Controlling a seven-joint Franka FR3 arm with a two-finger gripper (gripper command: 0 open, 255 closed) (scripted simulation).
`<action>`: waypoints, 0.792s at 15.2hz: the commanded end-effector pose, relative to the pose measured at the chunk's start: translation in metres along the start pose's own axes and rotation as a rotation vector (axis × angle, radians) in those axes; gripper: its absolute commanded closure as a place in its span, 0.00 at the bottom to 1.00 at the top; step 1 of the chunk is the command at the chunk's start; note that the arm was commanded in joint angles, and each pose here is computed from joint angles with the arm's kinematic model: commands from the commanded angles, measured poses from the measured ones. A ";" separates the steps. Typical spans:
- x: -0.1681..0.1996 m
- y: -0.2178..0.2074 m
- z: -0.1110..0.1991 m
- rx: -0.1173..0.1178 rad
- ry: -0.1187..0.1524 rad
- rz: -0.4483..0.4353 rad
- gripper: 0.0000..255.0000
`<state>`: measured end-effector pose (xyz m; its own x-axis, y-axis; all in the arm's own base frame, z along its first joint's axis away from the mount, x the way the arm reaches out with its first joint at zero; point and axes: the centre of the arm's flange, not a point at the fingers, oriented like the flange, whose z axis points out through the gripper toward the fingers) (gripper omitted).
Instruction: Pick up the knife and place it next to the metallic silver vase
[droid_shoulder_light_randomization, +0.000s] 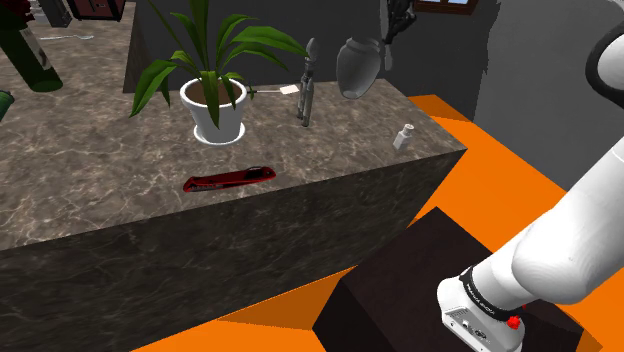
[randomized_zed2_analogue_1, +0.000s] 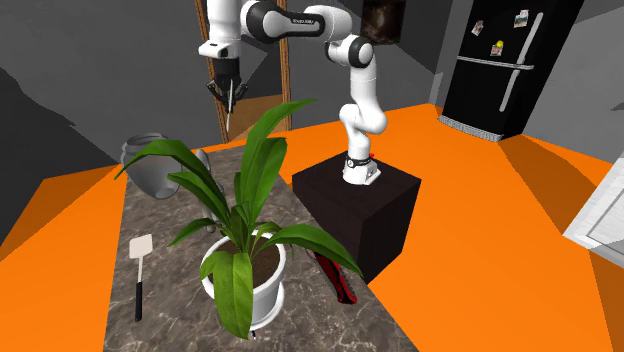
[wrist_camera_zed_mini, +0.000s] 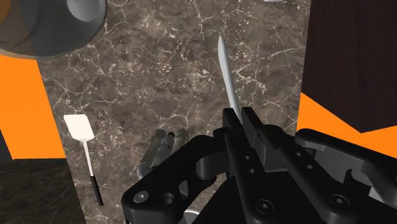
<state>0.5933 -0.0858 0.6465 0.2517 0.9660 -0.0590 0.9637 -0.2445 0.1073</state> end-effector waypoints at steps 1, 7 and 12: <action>-0.023 0.009 0.003 0.000 0.000 -0.002 1.00; -0.045 0.015 0.027 0.000 0.000 -0.002 1.00; -0.043 0.012 0.053 0.000 0.000 -0.002 1.00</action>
<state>0.5994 -0.1352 0.6037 0.2502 0.9664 -0.0591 0.9641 -0.2431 0.1070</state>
